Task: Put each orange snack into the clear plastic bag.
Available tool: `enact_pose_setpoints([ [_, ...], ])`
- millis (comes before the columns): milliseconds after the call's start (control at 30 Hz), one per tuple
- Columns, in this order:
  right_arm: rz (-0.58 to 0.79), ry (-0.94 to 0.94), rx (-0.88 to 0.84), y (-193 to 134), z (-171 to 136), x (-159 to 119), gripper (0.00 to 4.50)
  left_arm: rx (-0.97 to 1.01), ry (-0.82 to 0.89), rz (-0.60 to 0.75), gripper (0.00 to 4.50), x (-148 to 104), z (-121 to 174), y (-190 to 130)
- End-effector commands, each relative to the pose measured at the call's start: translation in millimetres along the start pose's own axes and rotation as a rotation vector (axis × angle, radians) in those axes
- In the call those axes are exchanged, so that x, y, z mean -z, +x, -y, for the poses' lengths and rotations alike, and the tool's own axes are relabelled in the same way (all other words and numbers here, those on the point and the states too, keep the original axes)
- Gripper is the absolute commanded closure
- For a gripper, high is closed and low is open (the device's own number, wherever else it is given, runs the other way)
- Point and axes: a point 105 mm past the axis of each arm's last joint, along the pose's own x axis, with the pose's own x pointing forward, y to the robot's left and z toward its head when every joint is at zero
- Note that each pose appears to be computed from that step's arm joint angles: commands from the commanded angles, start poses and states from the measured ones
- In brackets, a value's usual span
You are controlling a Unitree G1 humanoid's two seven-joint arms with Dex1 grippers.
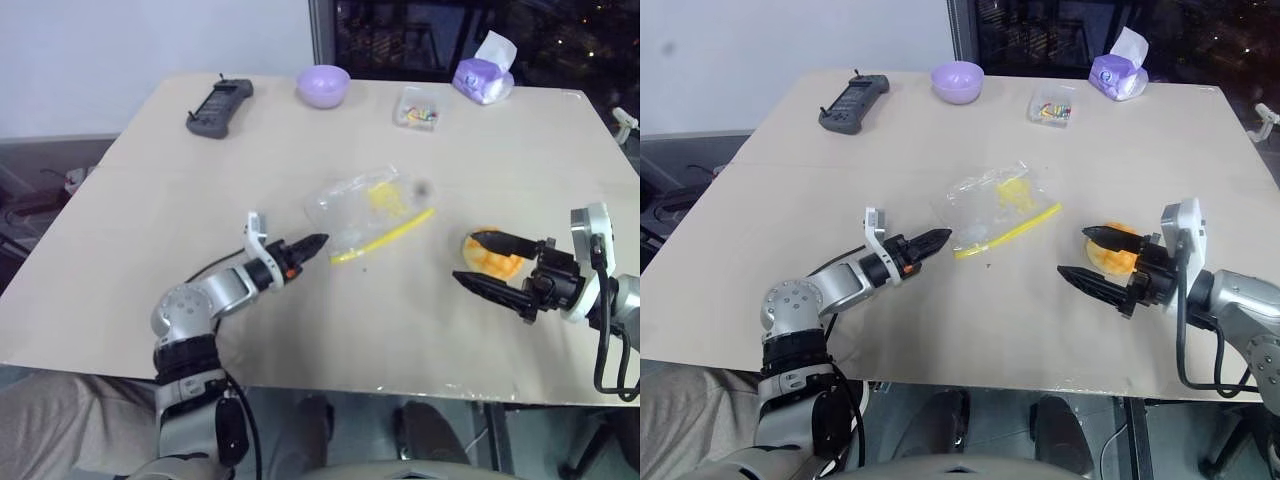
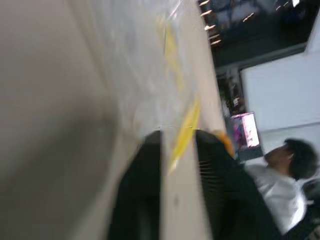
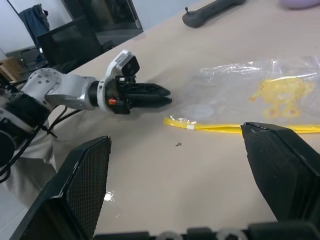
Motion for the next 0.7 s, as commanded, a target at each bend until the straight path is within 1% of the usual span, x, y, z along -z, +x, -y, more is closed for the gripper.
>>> enact_pose_setpoints([
  [33, 0.020, -0.041, 0.006, -2.4, -3.6, -7.9, 0.00, -0.106, 0.126, 0.070, 1.47, -19.9, -1.1, -1.4],
  [67, 0.020, -0.040, 0.007, -2.2, -3.7, -7.7, 0.00, -0.123, 0.136, 0.074, 1.07, -20.2, -1.6, 0.6],
  [100, 0.021, -0.040, 0.007, -1.8, -4.1, -7.6, 0.00, -0.147, 0.144, 0.076, 0.43, -20.0, -2.4, 4.2],
  [133, 0.021, -0.039, 0.007, -1.5, -4.4, -7.7, 0.00, -0.170, 0.149, 0.076, 0.17, -19.5, -3.4, 7.8],
  [167, 0.022, -0.039, 0.007, -1.1, -4.6, -8.0, 0.00, -0.188, 0.141, 0.078, 0.07, -18.8, -3.6, 14.3],
  [267, 0.023, -0.041, 0.004, 0.0, -4.5, -9.1, 0.00, -0.243, 0.145, 0.057, 0.07, -13.3, -5.7, 34.1],
  [367, 0.025, -0.045, 0.003, 0.3, -4.1, -10.4, 0.00, -0.362, 0.240, 0.005, 0.07, -4.9, -17.9, 52.1],
  [600, 0.030, -0.048, 0.006, 1.5, -4.2, -10.9, 0.00, -0.488, 0.395, -0.076, 0.07, 3.7, -39.0, 69.1],
  [667, 0.033, -0.050, 0.006, 1.2, -4.0, -11.5, 0.00, -0.497, 0.416, -0.098, 0.66, 6.5, -41.8, 71.6],
  [700, 0.034, -0.051, 0.006, 1.2, -4.0, -12.0, 0.00, -0.511, 0.446, -0.113, 0.79, 7.4, -44.5, 72.2],
])
